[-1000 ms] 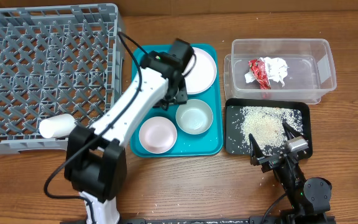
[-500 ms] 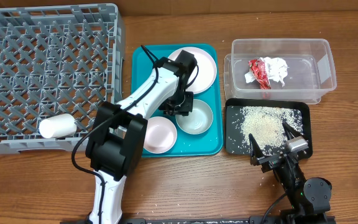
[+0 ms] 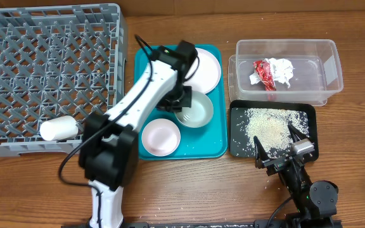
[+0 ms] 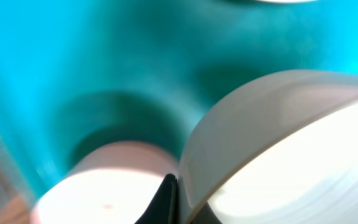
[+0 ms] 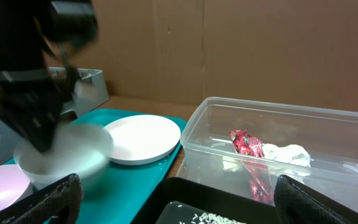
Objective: Sort waste into correct bins and load items into the dishwasher
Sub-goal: 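Reach the left gripper to the grey bowl on the teal tray and grasp it, then lift the grey bowl and place it into the dish rack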
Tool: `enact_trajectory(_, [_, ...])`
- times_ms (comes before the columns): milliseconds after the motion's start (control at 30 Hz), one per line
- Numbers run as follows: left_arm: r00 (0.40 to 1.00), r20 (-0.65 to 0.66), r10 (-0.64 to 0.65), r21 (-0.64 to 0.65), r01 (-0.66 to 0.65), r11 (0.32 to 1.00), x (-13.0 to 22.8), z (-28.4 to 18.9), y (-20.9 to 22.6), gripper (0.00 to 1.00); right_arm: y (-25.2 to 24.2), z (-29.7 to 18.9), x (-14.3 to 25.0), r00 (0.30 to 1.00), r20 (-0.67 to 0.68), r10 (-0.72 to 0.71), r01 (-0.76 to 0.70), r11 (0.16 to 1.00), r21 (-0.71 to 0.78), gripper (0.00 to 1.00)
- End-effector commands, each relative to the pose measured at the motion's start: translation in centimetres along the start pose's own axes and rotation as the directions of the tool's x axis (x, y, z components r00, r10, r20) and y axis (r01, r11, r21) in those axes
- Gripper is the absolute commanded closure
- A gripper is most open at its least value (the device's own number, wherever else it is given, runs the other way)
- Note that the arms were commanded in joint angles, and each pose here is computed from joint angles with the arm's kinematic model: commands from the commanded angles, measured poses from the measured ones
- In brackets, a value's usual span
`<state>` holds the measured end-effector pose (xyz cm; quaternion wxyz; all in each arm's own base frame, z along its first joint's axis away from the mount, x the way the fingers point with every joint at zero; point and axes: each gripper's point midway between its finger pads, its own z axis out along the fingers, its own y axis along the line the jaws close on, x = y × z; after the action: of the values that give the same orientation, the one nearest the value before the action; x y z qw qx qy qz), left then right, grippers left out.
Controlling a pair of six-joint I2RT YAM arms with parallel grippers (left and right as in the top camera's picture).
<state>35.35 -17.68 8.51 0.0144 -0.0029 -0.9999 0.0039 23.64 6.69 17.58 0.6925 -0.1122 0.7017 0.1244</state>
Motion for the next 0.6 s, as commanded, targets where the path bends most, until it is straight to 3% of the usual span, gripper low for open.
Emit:
enact_trajectory(0, [0.962,0.226,-0.153,-0.118,0.183,0.976,-1.6,-7.5,6.0,0.96,-0.1,0.0,0.1,1.0,0.008,-0.002,0.002,1.0,0.004,0.0])
enact_trajectory(67, [0.93,0.285,-0.231,-0.223,0.298,0.928,-0.7,-9.6,10.0,0.96,-0.1,0.0,0.1,1.0,0.008,-0.002,0.002,1.0,0.004,0.0])
enact_trajectory(100, [0.898,0.336,-0.284,-0.304,0.388,0.87,0.2,-11.1,13.1,0.96,-0.1,0.0,0.1,1.0,0.008,-0.002,0.002,1.0,0.004,0.0])
enact_trajectory(267, [0.786,0.498,-0.367,-0.468,0.6,0.648,2.8,-15.3,20.2,0.96,-0.1,0.0,0.1,1.0,0.008,-0.002,0.002,1.0,0.004,0.0])
enact_trajectory(567, [0.695,0.709,-0.117,-0.623,0.696,0.357,0.5,-20.8,26.2,0.96,-0.1,0.0,0.1,1.0,0.008,-0.002,0.002,1.0,0.004,0.0])
